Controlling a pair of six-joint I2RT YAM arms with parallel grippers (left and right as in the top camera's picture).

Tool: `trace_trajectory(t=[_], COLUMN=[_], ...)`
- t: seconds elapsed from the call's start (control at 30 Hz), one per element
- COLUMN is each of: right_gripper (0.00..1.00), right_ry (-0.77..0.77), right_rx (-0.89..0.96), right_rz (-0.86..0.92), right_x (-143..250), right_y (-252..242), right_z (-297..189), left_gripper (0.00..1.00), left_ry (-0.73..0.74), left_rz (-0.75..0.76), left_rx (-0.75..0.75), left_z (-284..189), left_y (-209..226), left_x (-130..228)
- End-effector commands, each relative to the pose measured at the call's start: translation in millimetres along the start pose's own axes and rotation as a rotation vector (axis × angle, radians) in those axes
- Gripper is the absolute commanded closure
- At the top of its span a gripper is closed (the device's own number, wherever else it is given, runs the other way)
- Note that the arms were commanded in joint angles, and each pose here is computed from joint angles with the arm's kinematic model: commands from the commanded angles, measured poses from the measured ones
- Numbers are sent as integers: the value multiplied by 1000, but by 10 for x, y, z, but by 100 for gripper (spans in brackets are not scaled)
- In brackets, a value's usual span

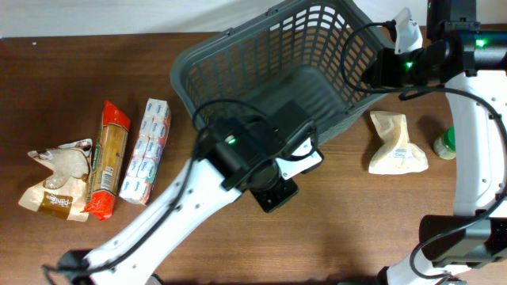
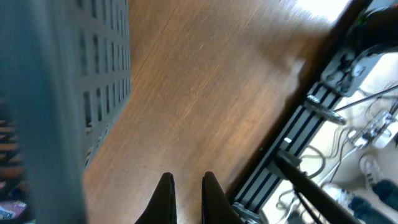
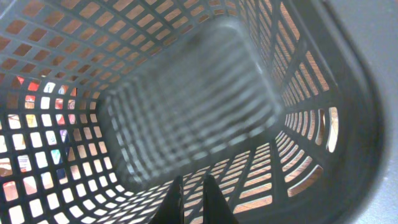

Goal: Pack container

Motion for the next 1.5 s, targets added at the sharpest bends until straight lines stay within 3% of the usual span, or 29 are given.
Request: trace_trajectory(t=[0.0,0.2,0.97,1.13,1.23,1.33,1.47], right_gripper=[96,96,96,96,96,96,96], right_ry=[10,65,197,28,-170,-300,-297], right_rx=[-24,-7,21,-30,-41,39,149], right_rz=[-34,-8,9,-60,-47,42,127], right_x=[16,108,360,224,29,-130,-250], right_y=[46,13,81,236,237,46,-319], right_z=[-3,3,32,-272,-719,-948,-851], left_gripper=[98,98,98,98,98,89,85], left_ry=[44,112,142,71,-80,-235,-315], left_rz=[49,33,-336,-403,-458,-587,-697], left_rx=[-32,-111,-175,-235,-363,-505,-631], left_z=[137,237,103,-302,-838,-1298,-1630], left_y=[82,219,1173,1094,1004,918,762], left_x=[-71,-7,671,869,1055,1318,1660])
Point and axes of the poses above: each gripper's point midway between its finger pads, its own z axis out along the fingers, its own y axis along the line the jaws close on, x = y × z, the point moved 8 cm from there along -z, back along the fingers, and after that the axes turned 15 degrees about z, right-handed, at the moved point
